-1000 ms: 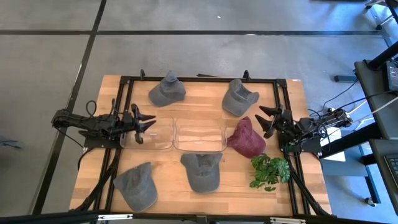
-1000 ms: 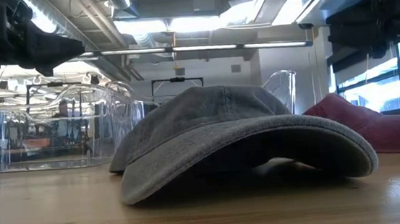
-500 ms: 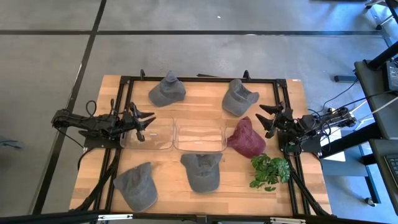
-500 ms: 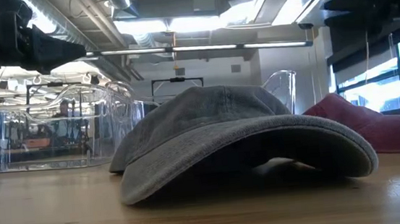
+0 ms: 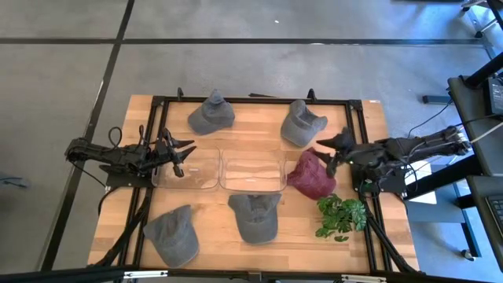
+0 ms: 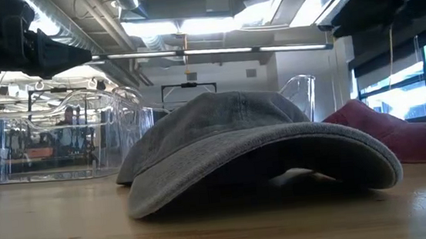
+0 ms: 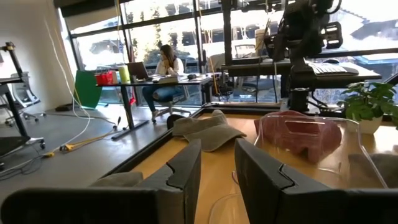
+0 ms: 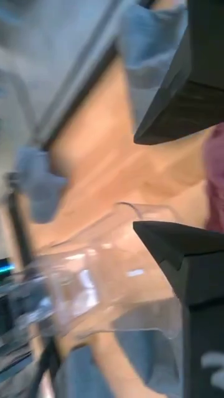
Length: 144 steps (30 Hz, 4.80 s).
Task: Pick & Place hat
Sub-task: Put the red cap into the right transparent bin
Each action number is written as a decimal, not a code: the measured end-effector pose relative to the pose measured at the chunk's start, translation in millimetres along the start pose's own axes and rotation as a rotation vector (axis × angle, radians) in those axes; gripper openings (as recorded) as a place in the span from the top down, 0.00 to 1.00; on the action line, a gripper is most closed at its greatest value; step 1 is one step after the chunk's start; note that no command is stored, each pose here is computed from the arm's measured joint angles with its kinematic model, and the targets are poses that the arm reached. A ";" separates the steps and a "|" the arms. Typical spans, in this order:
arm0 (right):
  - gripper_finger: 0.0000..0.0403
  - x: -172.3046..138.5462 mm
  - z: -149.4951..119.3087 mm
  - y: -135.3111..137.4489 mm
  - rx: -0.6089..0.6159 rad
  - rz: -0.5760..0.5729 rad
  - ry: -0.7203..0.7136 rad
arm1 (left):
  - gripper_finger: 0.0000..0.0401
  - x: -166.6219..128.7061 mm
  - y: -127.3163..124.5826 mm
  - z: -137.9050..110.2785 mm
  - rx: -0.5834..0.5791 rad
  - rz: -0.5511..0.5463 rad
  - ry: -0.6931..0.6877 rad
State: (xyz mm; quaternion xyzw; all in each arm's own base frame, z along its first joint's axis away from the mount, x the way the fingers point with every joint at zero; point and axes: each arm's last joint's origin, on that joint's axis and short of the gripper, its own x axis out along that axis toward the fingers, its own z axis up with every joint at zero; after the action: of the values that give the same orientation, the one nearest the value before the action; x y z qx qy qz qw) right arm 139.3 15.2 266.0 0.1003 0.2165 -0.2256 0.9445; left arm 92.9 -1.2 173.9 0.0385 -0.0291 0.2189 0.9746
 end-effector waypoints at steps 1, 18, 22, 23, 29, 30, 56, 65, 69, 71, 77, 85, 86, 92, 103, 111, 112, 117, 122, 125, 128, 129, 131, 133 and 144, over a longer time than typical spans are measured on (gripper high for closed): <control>0.48 3.4 3.9 2.5 0.015 -0.011 0.044 | 0.76 0.0 0.0 0.0 0.000 0.000 0.000; 0.49 80.2 8.1 18.4 0.315 -0.088 0.668 | 0.76 0.0 -0.1 -0.8 0.004 -0.002 0.007; 0.49 90.4 1.0 20.6 0.297 -0.115 0.714 | 0.76 0.0 -0.1 -0.8 0.005 -0.002 0.007; 0.49 92.0 -0.4 20.9 0.293 -0.122 0.724 | 0.76 0.0 -0.1 -0.8 0.006 -0.002 0.007; 0.49 93.4 -6.9 19.3 0.287 -0.172 0.784 | 0.76 0.0 -0.1 -0.8 0.006 -0.002 0.007; 0.49 93.1 -7.6 18.9 0.286 -0.181 0.790 | 0.76 0.0 -0.1 -0.8 0.005 -0.002 0.007; 0.67 116.8 -26.6 21.9 0.215 -0.261 0.867 | 0.76 0.0 -0.1 -1.0 0.007 -0.002 0.009; 0.96 106.9 -16.9 20.7 0.154 -0.209 0.846 | 0.76 0.0 -0.1 -1.0 0.008 -0.001 0.009; 0.97 95.5 0.5 20.8 0.116 -0.259 0.811 | 0.76 0.0 -0.1 -0.9 0.008 -0.001 0.009; 0.98 87.4 12.0 20.6 0.079 -0.308 0.789 | 0.76 0.0 -0.1 -0.9 0.008 -0.001 0.009; 0.97 59.8 55.6 24.8 0.002 -0.395 0.644 | 0.76 0.0 -0.1 -0.9 0.008 -0.001 0.009; 0.97 48.3 96.5 44.6 -0.126 -0.347 0.355 | 0.76 0.0 -0.1 -0.9 0.008 0.000 0.009; 0.97 49.8 99.4 47.2 -0.141 -0.326 0.325 | 0.76 0.0 0.0 -0.9 0.008 0.000 0.009; 0.97 61.3 116.5 66.8 -0.207 -0.154 0.160 | 0.76 0.0 -0.1 -0.9 0.008 0.000 0.009; 0.97 115.5 119.3 107.7 -0.332 0.114 0.025 | 0.76 0.0 0.0 -0.9 0.009 0.001 0.009; 0.97 159.2 95.2 123.7 -0.329 0.101 0.074 | 0.76 0.0 0.0 -0.8 0.008 0.001 0.008; 0.97 164.3 92.3 125.6 -0.330 0.100 0.077 | 0.76 0.0 0.0 -0.9 0.008 0.001 0.009; 0.97 186.2 80.2 133.6 -0.313 0.100 0.069 | 0.76 0.0 0.0 -0.8 0.008 0.001 0.008; 0.97 200.9 67.4 137.2 -0.296 0.091 0.100 | 0.76 0.0 0.0 -0.8 0.008 0.001 0.008; 0.97 205.9 63.2 138.1 -0.271 0.077 0.106 | 0.76 0.0 0.0 -0.8 0.008 0.001 0.008; 0.97 209.4 62.5 139.7 -0.240 0.080 0.090 | 0.76 0.0 0.0 -0.8 0.008 0.001 0.008; 0.97 209.7 63.0 140.0 -0.235 0.083 0.083 | 0.76 0.0 0.0 -0.8 0.008 0.001 0.008; 0.97 209.8 64.8 140.9 -0.216 0.091 0.066 | 0.76 0.0 0.0 -0.8 0.008 0.001 0.008; 0.97 209.8 65.5 141.2 -0.199 0.092 0.059 | 0.76 0.0 0.0 -0.7 0.007 0.000 0.007; 0.97 208.7 63.2 142.4 -0.026 0.084 0.083 | 0.76 0.0 0.0 -0.7 0.007 0.001 0.007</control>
State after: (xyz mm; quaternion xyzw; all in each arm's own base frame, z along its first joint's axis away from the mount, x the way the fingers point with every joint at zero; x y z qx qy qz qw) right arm 397.0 42.2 240.2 0.1065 0.2541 -0.1786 0.9446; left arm 92.9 -1.2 173.2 0.0409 -0.0248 0.2194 0.9745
